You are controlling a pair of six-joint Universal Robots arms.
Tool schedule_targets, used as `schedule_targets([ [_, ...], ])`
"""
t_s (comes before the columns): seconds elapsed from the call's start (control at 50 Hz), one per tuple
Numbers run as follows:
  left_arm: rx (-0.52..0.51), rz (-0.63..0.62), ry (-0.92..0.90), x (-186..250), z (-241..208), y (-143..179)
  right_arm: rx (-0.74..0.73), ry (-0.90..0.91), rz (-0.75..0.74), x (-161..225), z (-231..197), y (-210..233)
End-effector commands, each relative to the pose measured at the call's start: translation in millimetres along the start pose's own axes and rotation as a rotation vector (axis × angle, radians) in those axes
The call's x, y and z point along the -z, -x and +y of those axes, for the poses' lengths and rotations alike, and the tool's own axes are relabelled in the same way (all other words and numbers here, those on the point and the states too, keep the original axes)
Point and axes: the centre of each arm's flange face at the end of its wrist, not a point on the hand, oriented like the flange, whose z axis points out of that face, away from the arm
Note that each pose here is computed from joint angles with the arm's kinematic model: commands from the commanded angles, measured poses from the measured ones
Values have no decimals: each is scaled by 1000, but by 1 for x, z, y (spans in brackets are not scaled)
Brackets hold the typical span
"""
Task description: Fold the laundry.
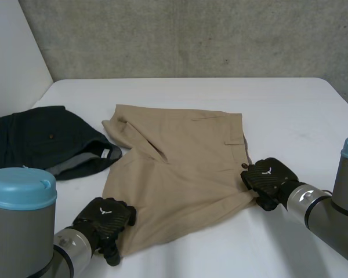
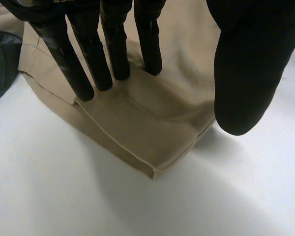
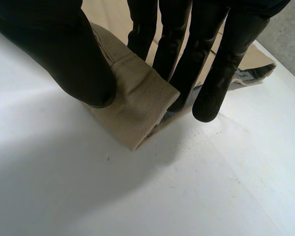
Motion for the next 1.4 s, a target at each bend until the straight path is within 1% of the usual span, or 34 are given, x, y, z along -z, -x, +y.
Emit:
schedule_targets([
  [0.02, -3, -10, -22, -7, 4, 0, -1, 2, -1, 0, 0, 0],
  [0.16, -61, -36, -29, -15, 8, 1, -2, 2, 1, 0, 0, 0],
  [0.24, -70, -66, -28, -16, 9, 3, -8, 4, 4, 0, 1, 0],
  [0.46, -79, -79, -57, -12, 3, 3, -12, 37, -22, 6, -1, 1],
  [0.54, -91, -82, -108, -2, -8, 3, -23, 95, -83, 20, -6, 4],
  [0.62, -143, -80, -109, 12, -13, 3, 20, 166, -153, 40, -14, 5],
  [0.64, -159, -79, -101, 16, -14, 3, 49, 206, -181, 49, -14, 4],
  [0.66, -193, -62, -63, 24, -11, 2, 66, 229, -197, 54, -13, 3],
  [0.7, -229, -38, -26, 31, -8, -2, 101, 280, -235, 67, -12, 3],
  [0.72, -246, -22, -5, 36, -6, -4, 136, 335, -279, 80, -10, 4],
  [0.74, -284, 16, 40, 46, -1, -10, 152, 359, -302, 88, -9, 5],
  [0.8, -327, 78, 106, 62, 7, -19, 189, 422, -381, 112, -6, 4],
  [0.84, -357, 120, 153, 75, 14, -26, 195, 431, -397, 120, -6, 1],
  [0.92, -384, 133, 156, 83, 15, -28, 172, 412, -357, 126, -6, -11],
  [1.0, -383, 98, 105, 75, 4, -23, 142, 386, -335, 125, -6, -20],
  [1.08, -354, 28, -20, 53, -19, -15, 131, 326, -293, 117, -9, -25],
  [1.2, -335, -59, -195, 9, -50, -10, 51, 239, -141, 93, -8, -37],
  [1.3, -328, -77, -228, -13, -62, -8, 55, 201, -129, 76, -12, -30],
  [1.4, -323, -88, -258, -26, -72, -6, 48, 207, -46, 63, -8, -38],
])
